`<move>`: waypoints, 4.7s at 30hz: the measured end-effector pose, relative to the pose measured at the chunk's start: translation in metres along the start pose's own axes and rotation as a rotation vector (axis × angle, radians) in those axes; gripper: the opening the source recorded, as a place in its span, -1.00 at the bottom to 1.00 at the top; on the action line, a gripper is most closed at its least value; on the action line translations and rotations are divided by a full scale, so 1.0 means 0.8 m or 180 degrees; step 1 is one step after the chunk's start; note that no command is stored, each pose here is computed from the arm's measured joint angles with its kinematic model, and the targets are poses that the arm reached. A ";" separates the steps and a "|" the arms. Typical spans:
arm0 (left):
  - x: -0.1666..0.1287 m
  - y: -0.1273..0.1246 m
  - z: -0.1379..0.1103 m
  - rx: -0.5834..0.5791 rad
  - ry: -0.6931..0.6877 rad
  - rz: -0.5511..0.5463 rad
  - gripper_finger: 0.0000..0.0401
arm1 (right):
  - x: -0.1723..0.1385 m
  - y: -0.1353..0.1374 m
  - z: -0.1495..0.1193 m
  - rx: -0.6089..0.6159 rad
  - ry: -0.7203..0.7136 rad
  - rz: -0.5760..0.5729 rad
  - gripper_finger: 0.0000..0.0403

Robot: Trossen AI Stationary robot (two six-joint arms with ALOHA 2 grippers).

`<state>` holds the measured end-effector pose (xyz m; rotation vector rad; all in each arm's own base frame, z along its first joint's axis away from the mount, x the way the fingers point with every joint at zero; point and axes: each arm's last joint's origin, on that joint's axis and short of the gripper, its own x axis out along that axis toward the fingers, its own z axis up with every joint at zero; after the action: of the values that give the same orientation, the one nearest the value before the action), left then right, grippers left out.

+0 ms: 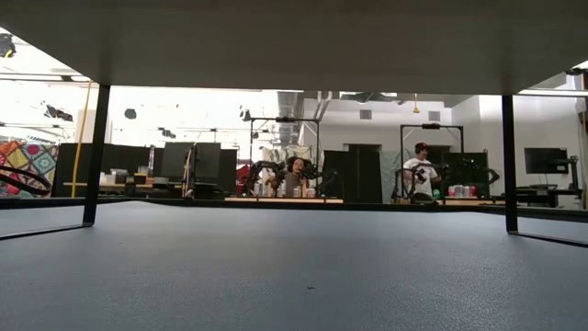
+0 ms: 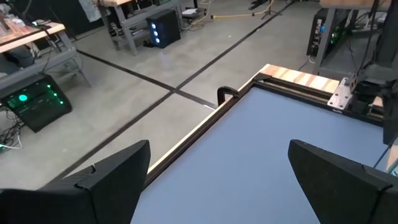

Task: Place canned beverage on shelf
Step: Put the green soda can on the shelf

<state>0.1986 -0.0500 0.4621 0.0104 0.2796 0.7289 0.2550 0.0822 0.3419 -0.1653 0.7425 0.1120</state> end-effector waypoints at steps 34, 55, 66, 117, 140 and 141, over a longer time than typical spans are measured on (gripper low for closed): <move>0.188 -0.034 0.009 0.0076 0.0191 -0.2613 0.84 | -0.058 -0.003 0.023 0.0042 -0.0212 0.0111 0.31; 0.234 -0.078 -0.029 -0.0044 0.0734 -0.3794 0.84 | -0.061 0.009 0.032 0.0099 -0.0472 -0.0031 0.31; 0.246 -0.086 -0.040 -0.0103 0.0857 -0.4133 0.84 | -0.053 0.009 0.032 0.0215 -0.0417 -0.0171 0.31; 0.086 -0.009 0.097 -0.0743 -0.0476 -0.2867 0.84 | -0.035 -0.004 0.019 0.0328 -0.0274 -0.0328 0.31; 0.077 0.002 0.074 -0.0539 -0.0029 -0.1795 0.84 | -0.058 -0.009 0.045 -0.0071 -0.0647 -0.0243 0.31; 0.077 0.002 0.074 -0.0548 -0.0011 -0.1798 0.84 | -0.058 -0.011 0.046 -0.0116 -0.0652 -0.0259 0.31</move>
<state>0.2566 -0.0032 0.5037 -0.2230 0.2013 0.1889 0.2468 0.0783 0.4008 -0.2153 0.5289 0.0638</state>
